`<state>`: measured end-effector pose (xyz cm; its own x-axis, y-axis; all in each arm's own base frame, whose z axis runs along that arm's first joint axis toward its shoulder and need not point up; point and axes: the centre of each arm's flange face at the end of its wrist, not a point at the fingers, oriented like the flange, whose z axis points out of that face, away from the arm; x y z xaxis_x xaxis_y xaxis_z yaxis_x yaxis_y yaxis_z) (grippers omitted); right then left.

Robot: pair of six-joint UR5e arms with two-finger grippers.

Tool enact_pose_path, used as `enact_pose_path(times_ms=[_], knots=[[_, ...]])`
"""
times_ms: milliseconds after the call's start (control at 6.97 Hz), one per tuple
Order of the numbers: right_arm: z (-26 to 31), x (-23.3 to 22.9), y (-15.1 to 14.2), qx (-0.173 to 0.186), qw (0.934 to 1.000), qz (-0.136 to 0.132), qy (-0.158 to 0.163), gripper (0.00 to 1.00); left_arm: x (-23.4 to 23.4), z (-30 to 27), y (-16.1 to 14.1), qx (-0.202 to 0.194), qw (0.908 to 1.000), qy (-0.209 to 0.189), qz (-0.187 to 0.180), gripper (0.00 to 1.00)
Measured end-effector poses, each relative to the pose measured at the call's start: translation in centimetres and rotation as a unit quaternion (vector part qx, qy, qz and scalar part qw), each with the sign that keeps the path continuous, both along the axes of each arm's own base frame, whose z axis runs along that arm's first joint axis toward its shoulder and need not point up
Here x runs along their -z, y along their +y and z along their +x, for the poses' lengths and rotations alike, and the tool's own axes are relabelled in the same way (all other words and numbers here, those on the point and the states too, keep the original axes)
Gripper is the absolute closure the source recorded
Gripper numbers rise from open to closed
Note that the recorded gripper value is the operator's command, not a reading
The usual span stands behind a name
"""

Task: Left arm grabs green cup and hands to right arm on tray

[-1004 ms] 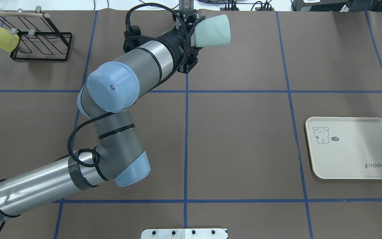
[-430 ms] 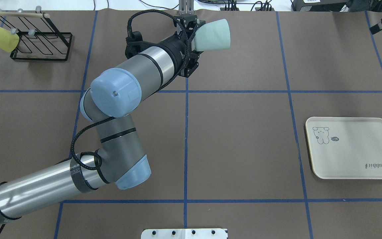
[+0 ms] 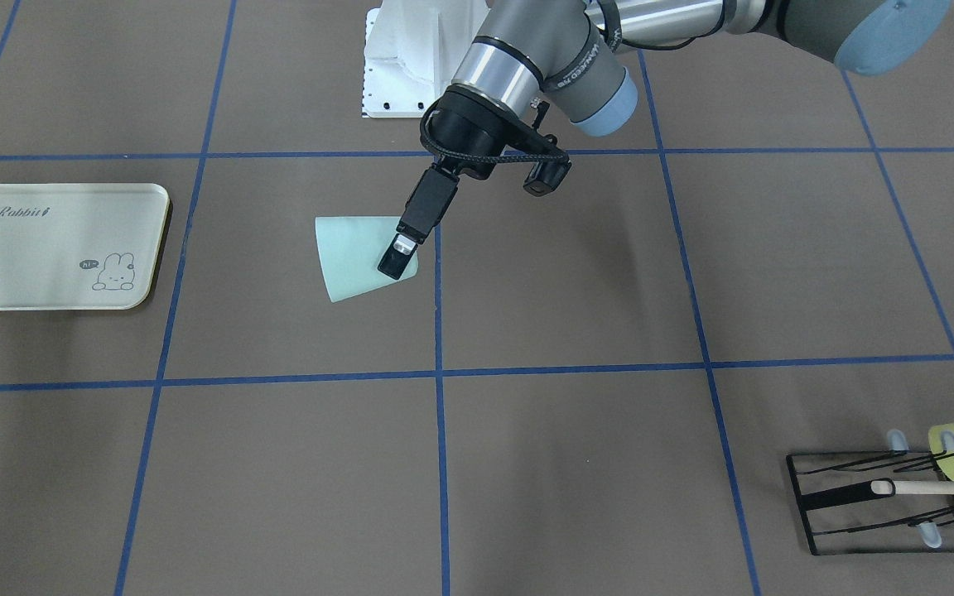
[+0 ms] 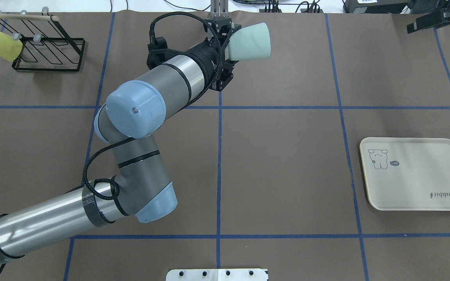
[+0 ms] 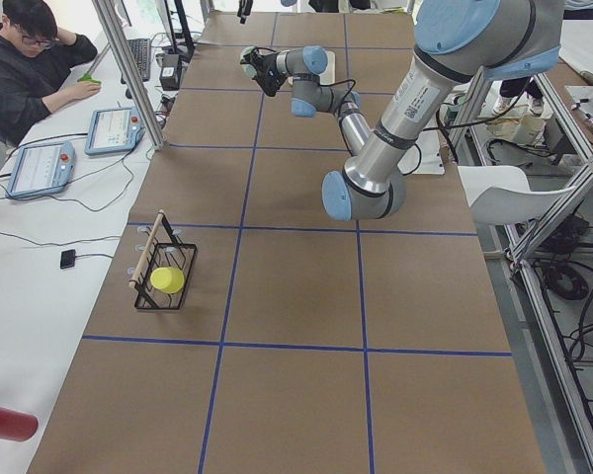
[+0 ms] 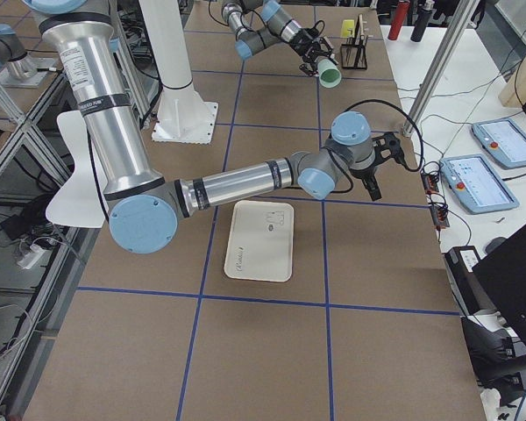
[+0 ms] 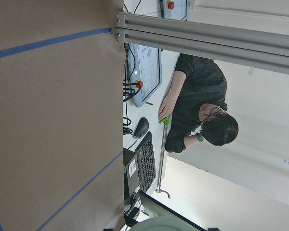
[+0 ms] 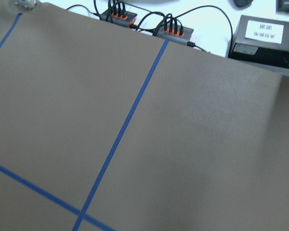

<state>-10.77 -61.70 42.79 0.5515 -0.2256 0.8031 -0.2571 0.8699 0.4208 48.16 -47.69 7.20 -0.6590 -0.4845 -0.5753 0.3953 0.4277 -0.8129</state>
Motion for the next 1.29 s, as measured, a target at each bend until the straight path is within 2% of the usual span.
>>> enact_pose_path(times_ms=[143, 287, 574, 717, 1004, 1290], knots=[[-2.9, 1.4, 1.0, -0.018, 0.9971, -0.037, -0.063, 0.01, 0.1, 0.0, 0.0, 0.0, 1.0, 0.001, 0.0, 0.61], [-5.9, 3.2, 2.0, -0.021, 0.9903, -0.069, -0.119, 0.01, 0.2, -0.2, 0.2, -0.001, 1.0, 0.009, 0.004, 0.61], [-9.9, 8.0, 3.4, -0.002, 0.9723, -0.109, -0.207, 0.01, 0.9, -1.0, 0.7, -0.004, 0.9987, 0.044, 0.025, 0.61], [-11.2, 10.8, 3.9, 0.013, 0.9621, -0.118, -0.245, 0.01, 1.2, -1.4, 1.0, -0.013, 0.9977, 0.057, 0.035, 0.61], [-13.0, 13.8, 5.2, 0.039, 0.9498, -0.115, -0.288, 0.01, 1.3, -1.8, 1.2, -0.038, 0.9959, 0.067, 0.047, 0.61], [-14.3, 15.0, 6.3, 0.058, 0.9458, -0.11, -0.3, 0.01, -1.1, -3.6, -0.4, -0.064, 0.9954, 0.052, 0.049, 0.62]])
